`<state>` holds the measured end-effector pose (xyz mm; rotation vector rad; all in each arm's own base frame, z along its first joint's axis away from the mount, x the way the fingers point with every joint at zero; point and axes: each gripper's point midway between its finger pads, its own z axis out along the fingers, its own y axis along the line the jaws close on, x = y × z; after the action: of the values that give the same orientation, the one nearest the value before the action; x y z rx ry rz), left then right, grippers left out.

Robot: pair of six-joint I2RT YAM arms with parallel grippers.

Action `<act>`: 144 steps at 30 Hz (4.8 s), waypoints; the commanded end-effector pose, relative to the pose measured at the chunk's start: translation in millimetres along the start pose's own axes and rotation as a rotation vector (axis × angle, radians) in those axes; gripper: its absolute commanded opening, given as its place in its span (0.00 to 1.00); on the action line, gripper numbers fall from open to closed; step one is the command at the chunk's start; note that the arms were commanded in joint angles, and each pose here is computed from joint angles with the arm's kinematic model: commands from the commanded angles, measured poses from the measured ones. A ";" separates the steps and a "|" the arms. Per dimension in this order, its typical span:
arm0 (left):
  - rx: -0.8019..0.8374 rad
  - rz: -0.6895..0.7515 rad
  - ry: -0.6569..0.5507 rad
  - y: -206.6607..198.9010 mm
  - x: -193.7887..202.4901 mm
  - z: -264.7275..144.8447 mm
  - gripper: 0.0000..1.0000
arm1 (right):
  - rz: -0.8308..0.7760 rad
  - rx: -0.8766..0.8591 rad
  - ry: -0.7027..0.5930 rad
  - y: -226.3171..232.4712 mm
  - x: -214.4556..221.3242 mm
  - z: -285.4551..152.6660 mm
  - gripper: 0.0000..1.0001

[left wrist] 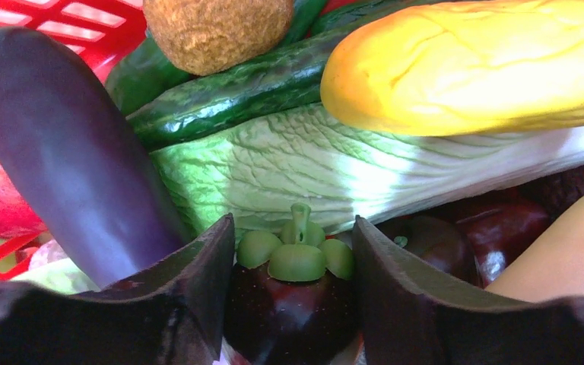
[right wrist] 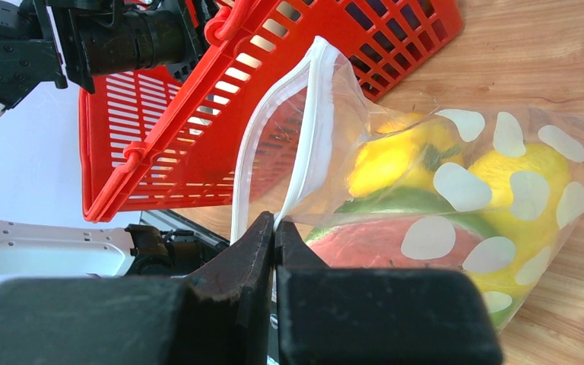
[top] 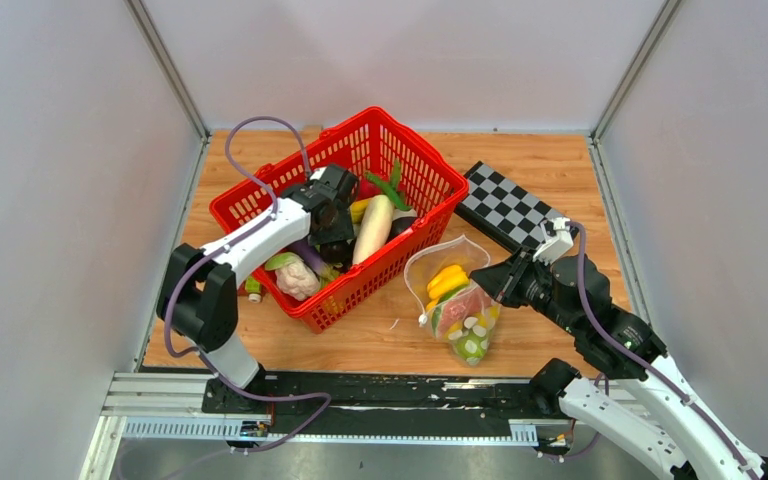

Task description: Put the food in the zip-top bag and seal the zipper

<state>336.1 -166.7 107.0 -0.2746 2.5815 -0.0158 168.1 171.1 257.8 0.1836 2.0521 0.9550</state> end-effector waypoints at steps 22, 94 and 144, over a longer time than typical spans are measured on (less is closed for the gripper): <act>0.253 -0.023 -0.298 -2.0 -56.6 -114.2 0.29 | -0.004 -0.060 -0.040 18.1 -13.5 -0.4 0.03; 1.034 0.447 -0.400 -196.6 34.2 -253.1 0.95 | 0.019 -0.156 -0.052 32.1 -12.5 -1.0 0.03; 0.483 0.434 -0.248 -97.0 16.3 -123.6 0.88 | -0.062 -0.219 -0.093 39.4 -18.8 -16.6 0.04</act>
<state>266.9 -271.2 198.2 0.3977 2.3012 -0.3818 161.0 175.0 269.2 0.0994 1.9394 1.0410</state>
